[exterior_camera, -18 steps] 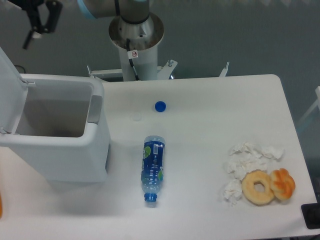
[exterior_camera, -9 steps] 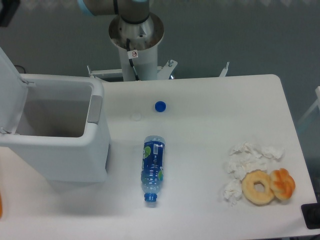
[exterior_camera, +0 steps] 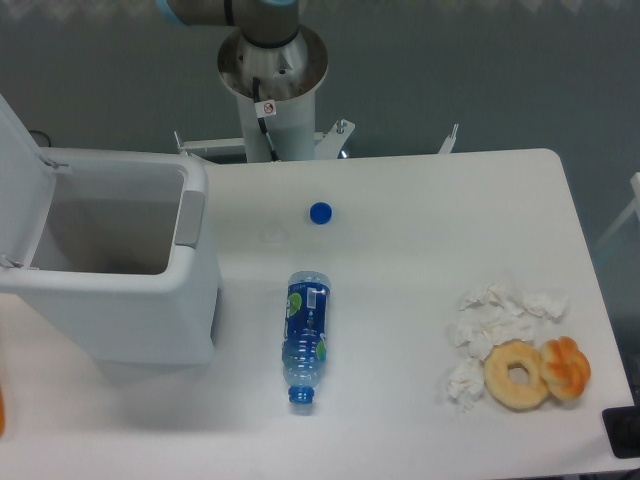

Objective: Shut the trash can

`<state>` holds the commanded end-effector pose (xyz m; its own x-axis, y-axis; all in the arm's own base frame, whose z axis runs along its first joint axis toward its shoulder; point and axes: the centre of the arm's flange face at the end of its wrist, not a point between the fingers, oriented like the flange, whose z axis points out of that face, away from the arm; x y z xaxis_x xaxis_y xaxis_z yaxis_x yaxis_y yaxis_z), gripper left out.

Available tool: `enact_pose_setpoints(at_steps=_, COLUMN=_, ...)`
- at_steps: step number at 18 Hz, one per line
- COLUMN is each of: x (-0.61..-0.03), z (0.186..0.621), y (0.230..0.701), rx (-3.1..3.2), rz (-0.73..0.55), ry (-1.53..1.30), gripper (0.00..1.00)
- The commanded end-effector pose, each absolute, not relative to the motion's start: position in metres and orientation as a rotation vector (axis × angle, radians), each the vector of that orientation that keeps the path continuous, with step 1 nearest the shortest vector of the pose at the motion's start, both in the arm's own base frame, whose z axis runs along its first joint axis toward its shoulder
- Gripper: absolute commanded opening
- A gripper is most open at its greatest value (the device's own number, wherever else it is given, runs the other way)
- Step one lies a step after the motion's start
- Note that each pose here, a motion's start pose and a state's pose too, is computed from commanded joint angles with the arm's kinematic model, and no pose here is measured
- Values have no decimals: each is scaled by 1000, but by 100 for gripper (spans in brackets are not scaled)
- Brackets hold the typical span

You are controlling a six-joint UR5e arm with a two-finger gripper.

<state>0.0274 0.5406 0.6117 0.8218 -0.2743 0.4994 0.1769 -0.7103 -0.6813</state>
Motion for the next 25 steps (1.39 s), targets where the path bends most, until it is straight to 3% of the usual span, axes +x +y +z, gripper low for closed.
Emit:
enact_pose_setpoints(at_steps=8, x=28, z=599, y=548, rx=-2259, rz=-763, ry=70, gripper=100)
enact_pose_setpoints(at_steps=13, x=17, z=591, y=554, rx=-2307, rz=-656, ry=24, gripper=100)
enact_pose_setpoints(at_steps=19, x=9, z=587, y=555, rx=-2316, rz=-614, ry=29, gripper=100)
enact_pose_setpoints(at_steps=25, x=-39, z=581, y=551, rx=-2330, rz=-521, ry=-83, gripper=100)
